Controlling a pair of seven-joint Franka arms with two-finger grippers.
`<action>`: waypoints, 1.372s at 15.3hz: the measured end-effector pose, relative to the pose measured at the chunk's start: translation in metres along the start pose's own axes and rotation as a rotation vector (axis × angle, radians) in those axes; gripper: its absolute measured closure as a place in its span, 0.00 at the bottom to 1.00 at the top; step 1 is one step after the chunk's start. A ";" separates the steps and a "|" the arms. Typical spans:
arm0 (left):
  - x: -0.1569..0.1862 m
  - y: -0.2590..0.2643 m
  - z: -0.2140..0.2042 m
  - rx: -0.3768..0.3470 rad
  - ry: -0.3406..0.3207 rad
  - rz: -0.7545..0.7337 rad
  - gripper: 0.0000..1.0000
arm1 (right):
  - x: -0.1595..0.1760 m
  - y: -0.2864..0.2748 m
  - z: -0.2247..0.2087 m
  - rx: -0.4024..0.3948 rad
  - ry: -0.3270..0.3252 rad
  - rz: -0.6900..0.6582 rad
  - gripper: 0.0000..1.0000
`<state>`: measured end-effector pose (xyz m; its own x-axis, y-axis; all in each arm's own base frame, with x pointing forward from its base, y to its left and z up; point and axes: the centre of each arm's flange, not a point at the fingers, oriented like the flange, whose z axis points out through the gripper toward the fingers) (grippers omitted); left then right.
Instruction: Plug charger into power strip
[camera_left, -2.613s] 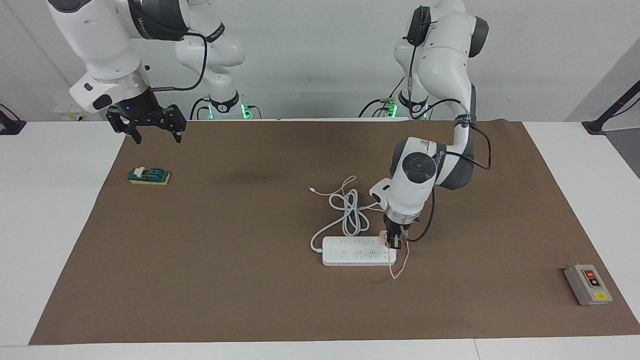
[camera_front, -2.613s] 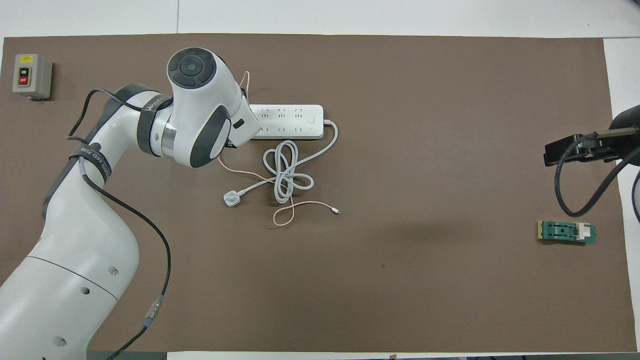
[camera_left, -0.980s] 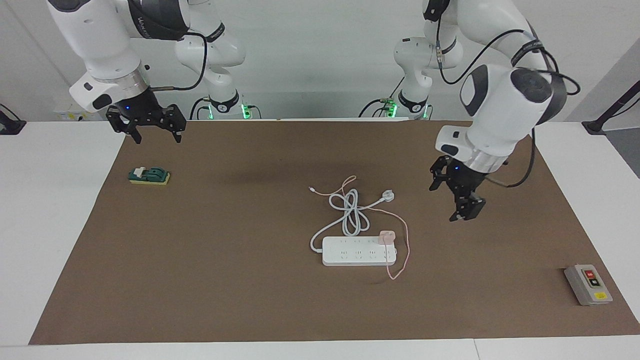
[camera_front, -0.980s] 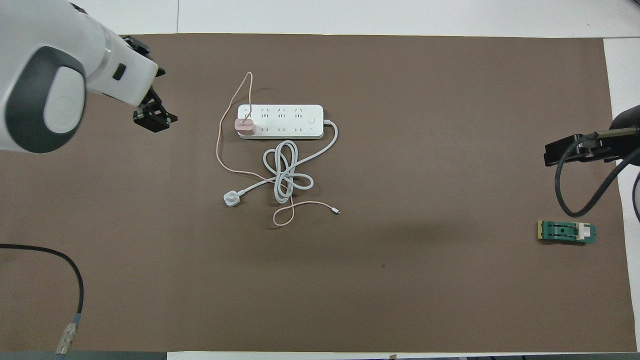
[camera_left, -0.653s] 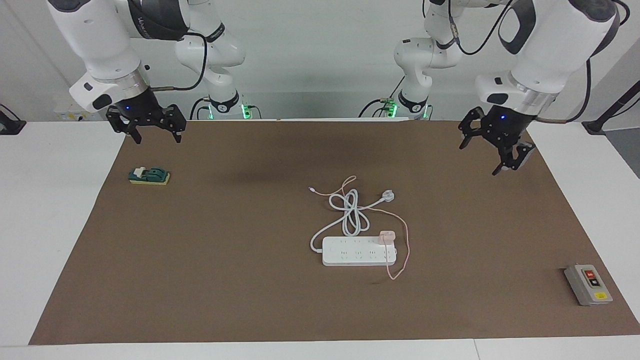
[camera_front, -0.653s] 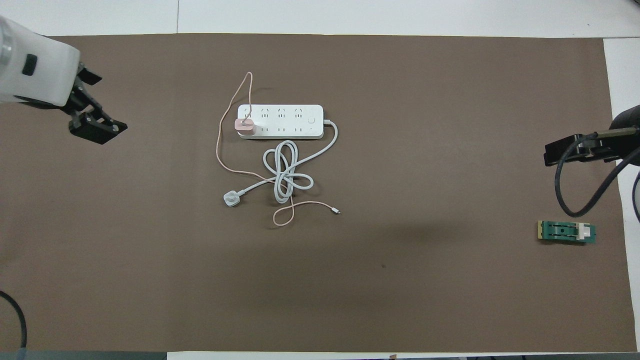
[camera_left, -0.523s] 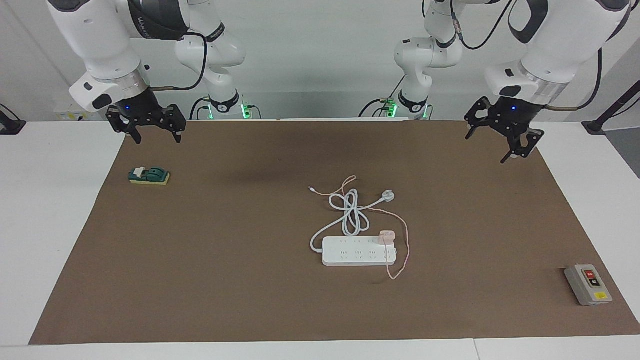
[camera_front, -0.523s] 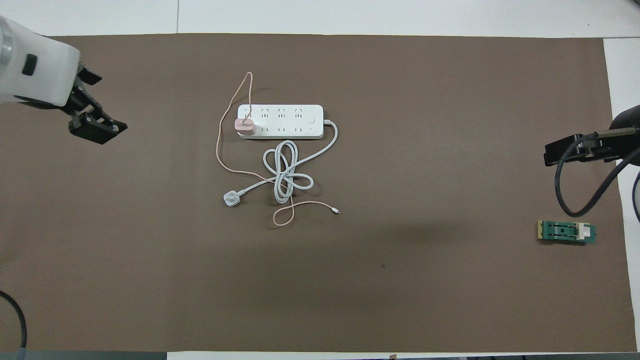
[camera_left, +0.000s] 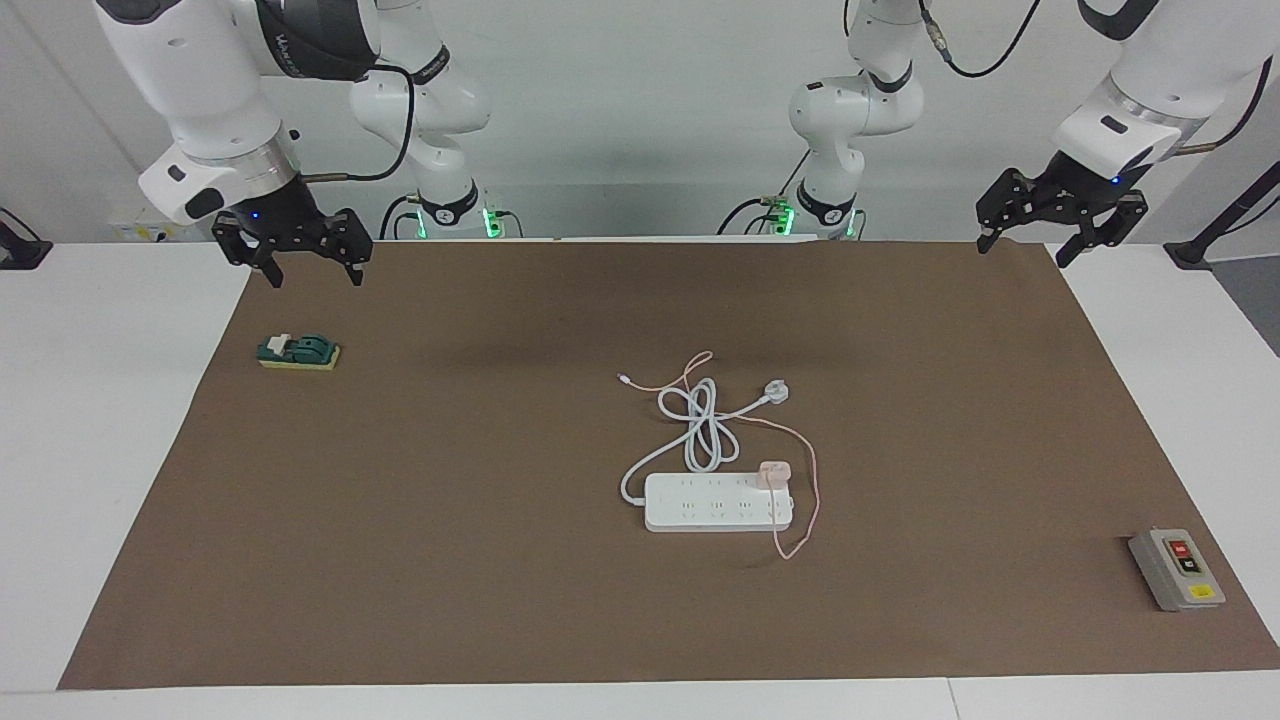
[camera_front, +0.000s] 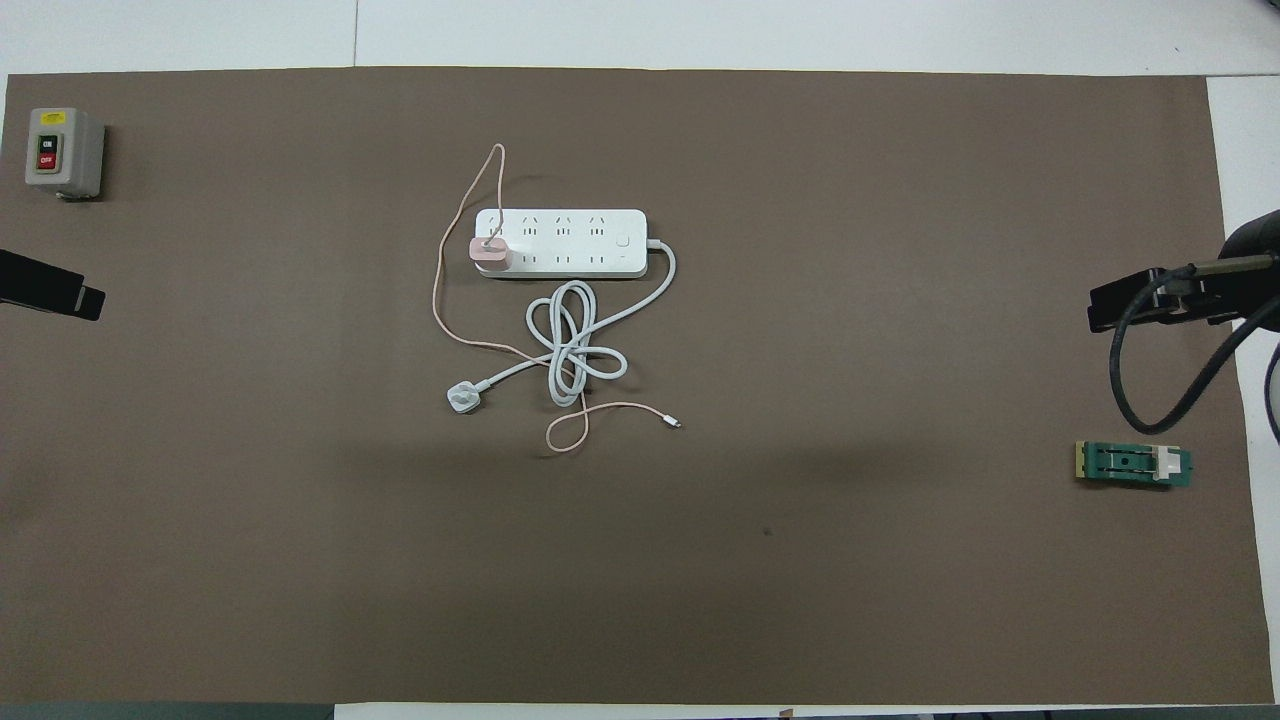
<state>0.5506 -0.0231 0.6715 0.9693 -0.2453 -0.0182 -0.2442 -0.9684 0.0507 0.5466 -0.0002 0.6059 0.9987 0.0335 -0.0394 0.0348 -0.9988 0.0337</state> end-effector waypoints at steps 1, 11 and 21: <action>-0.003 -0.002 -0.004 0.004 0.005 -0.025 0.00 | 0.000 0.000 0.000 0.000 0.000 0.000 0.00; -0.021 0.001 0.012 0.008 -0.051 -0.267 0.00 | 0.000 0.000 0.000 0.000 0.000 0.000 0.00; 0.003 0.015 0.034 0.013 -0.063 -0.235 0.00 | 0.000 0.000 0.000 0.000 0.000 0.000 0.00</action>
<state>0.5487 -0.0394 0.6381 0.9958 -0.0155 -0.0899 -0.0134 -0.9996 0.0247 0.5466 -0.0001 0.6059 0.9987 0.0337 -0.0394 0.0350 -0.9988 0.0337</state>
